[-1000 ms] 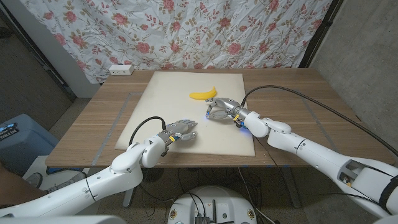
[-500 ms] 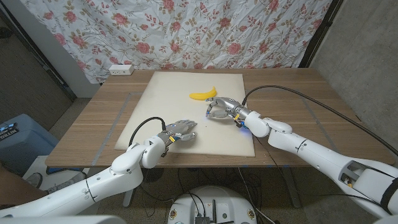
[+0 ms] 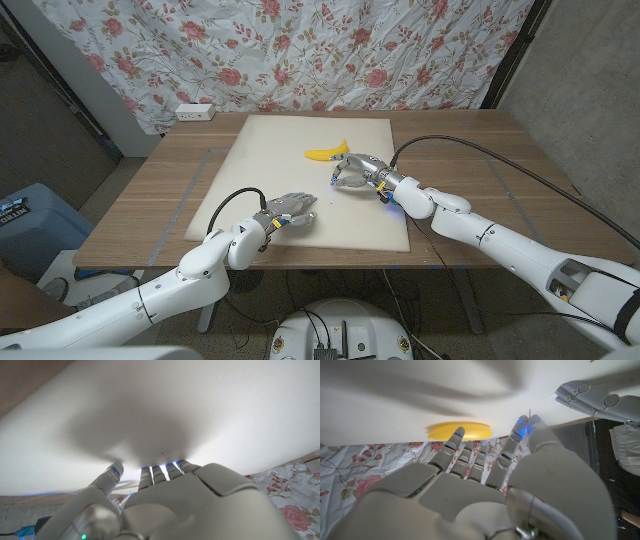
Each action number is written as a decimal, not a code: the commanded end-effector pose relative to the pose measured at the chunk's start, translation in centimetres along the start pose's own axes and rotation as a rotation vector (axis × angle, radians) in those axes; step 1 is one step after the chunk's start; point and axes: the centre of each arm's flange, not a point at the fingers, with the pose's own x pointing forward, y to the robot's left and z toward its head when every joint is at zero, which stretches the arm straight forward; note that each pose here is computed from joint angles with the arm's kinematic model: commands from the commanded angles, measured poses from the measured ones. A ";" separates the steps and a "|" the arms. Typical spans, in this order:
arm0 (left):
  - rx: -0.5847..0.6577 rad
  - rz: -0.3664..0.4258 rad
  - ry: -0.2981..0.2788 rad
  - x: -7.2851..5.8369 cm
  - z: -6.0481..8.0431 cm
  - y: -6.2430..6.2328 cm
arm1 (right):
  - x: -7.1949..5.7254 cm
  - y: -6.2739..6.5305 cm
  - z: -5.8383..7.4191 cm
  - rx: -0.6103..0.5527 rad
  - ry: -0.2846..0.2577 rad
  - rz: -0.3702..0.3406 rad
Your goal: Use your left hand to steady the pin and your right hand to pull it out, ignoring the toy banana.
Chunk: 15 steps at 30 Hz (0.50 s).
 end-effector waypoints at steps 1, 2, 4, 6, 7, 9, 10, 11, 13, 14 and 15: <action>0.000 0.030 -0.001 -0.1 0.0 0.3 | -0.3 -0.9 0.2 0.003 -0.001 -0.013; 0.002 0.032 -0.001 -0.1 0.1 0.4 | -0.4 -0.9 0.2 0.002 -0.001 -0.013; 0.001 0.043 -0.001 -0.1 0.1 0.6 | -0.4 -1.0 0.2 -0.001 -0.001 -0.013; 0.002 0.054 -0.008 -0.1 0.2 0.7 | -0.4 -1.1 0.2 -0.001 0.001 -0.014; 0.005 0.056 -0.008 -0.1 0.2 0.8 | -0.5 -1.1 0.2 -0.001 0.003 -0.015; 0.005 0.063 -0.010 -0.1 0.2 1.0 | -0.5 -1.1 0.1 -0.004 0.005 -0.015; 0.006 0.067 -0.011 -0.1 0.2 1.0 | -0.5 -1.1 0.1 -0.003 0.007 -0.015; 0.010 0.070 -0.017 -0.1 0.2 1.1 | -0.5 -1.1 0.1 -0.003 0.008 -0.013; 0.008 0.076 -0.014 0.0 0.2 1.3 | -0.6 -1.1 0.1 -0.009 0.010 -0.013; 0.008 0.082 -0.011 0.0 0.3 1.4 | -0.6 -1.1 0.1 -0.009 0.012 -0.013; 0.010 0.086 -0.017 0.0 0.3 1.5 | -0.6 -1.1 0.1 -0.010 0.012 -0.013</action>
